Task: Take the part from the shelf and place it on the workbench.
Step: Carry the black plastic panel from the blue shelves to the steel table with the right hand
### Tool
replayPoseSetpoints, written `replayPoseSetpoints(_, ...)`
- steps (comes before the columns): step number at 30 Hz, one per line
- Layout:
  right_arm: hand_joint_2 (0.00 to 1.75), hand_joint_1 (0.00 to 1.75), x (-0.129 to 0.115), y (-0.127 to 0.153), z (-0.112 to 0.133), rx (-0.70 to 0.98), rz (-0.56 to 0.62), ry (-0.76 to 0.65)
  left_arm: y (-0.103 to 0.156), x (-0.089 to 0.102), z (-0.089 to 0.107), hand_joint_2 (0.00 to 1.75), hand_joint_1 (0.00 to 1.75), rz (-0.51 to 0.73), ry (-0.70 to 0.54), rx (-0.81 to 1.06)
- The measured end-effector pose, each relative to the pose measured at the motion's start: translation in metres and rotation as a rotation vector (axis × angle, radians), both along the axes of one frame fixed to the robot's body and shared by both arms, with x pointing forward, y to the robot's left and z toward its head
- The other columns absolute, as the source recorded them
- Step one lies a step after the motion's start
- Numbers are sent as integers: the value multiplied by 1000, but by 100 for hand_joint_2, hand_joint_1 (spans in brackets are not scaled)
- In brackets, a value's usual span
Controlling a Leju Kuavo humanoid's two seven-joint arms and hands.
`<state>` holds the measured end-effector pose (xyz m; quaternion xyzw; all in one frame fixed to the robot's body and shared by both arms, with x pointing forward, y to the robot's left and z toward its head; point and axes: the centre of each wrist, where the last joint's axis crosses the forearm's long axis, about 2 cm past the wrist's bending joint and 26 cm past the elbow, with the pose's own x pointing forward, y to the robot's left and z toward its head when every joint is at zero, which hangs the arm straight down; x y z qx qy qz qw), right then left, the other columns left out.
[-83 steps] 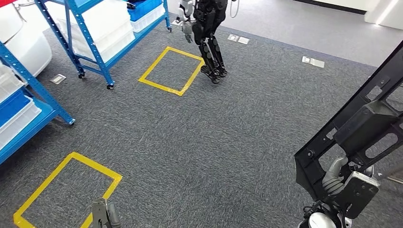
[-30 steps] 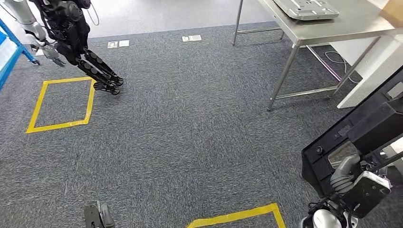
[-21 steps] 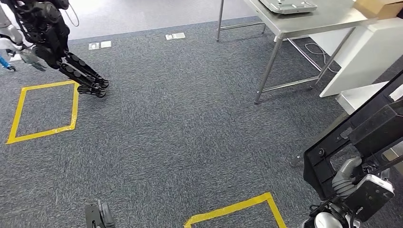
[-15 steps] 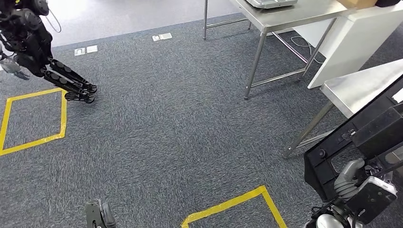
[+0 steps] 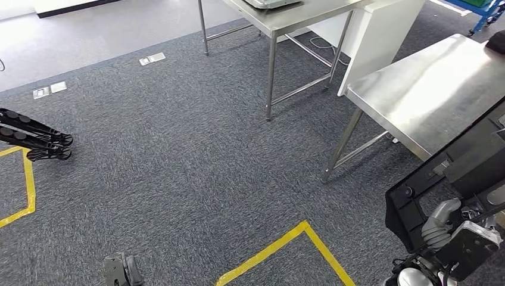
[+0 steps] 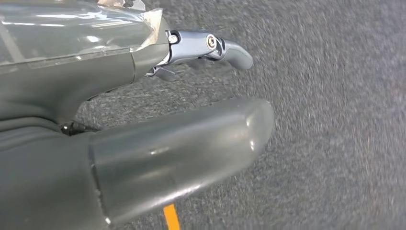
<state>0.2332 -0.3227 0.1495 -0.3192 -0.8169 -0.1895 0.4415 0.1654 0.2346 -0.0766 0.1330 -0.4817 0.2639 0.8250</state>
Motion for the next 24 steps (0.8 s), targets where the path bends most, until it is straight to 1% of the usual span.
replayPoseSetpoints(6,175,175,2,-1,1,-6,-6,-4,-1,3,1,0,0,-3,-12,5)
replayPoseSetpoints(11,175,175,3,-1,0,-2,-5,5,0,-1,0,0,0,7,-4,5)
replayPoseSetpoints(20,175,175,5,1,0,-12,1,8,0,-1,0,0,0,8,-9,2)
replayPoseSetpoints(24,175,175,9,3,2,-11,9,5,1,-5,-2,0,0,12,0,0)
